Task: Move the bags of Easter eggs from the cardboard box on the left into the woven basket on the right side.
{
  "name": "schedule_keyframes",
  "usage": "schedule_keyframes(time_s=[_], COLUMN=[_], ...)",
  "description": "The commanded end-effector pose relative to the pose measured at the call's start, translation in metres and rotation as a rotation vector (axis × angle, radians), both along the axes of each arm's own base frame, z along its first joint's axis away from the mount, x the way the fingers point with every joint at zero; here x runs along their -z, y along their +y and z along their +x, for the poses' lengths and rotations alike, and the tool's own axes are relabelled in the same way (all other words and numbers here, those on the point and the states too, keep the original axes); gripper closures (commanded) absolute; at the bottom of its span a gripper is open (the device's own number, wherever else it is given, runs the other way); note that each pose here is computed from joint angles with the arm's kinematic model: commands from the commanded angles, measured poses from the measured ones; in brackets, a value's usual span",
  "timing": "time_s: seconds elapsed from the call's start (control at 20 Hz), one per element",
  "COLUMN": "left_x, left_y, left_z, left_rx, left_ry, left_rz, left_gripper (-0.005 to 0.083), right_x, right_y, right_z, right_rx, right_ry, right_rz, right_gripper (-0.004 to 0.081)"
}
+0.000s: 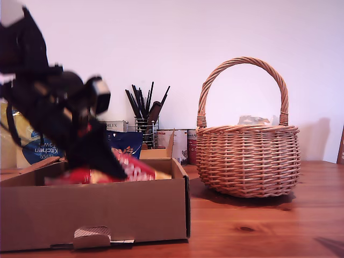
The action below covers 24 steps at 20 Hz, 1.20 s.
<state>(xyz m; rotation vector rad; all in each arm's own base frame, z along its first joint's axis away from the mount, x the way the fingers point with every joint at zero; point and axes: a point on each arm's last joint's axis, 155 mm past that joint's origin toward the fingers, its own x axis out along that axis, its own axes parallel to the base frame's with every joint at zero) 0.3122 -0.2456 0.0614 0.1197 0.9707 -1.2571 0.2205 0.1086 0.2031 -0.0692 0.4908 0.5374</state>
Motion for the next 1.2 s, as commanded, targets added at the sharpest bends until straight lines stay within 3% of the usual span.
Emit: schedule_keyframes(time_s=[0.0, 0.25, 0.5, 0.75, 0.9, 1.15], left_x=[-0.038, -0.109, -0.137, -0.177, -0.185, -0.168], left_y=[-0.005, -0.028, -0.098, -0.146, -0.161, -0.164], left_z=[0.006, 0.007, 0.006, 0.034, 0.052, 0.089], left_rx=[0.009, -0.010, 0.030, -0.187, -0.336, -0.537], left_ry=[-0.085, -0.183, -0.355, -0.634, -0.675, -0.791], left_rz=[-0.041, -0.177, -0.265, -0.291, -0.345, -0.325], left_gripper=[0.0756, 0.0756, 0.0795, 0.0795, 0.0795, 0.0795], right_x=[-0.006, -0.006, -0.006, -0.006, -0.007, -0.007], right_y=[0.001, 0.001, 0.001, 0.001, 0.001, 0.001], right_z=[0.000, 0.000, 0.000, 0.000, 0.000, 0.000], right_rx=[-0.005, -0.005, -0.005, -0.005, -0.005, -0.005], right_ry=[-0.018, -0.018, -0.018, -0.015, -0.019, -0.019], right_rz=[0.001, 0.001, 0.001, 0.001, 0.002, 0.002], right_gripper=[0.0783, 0.0783, 0.0783, 0.0783, 0.0783, 0.0783])
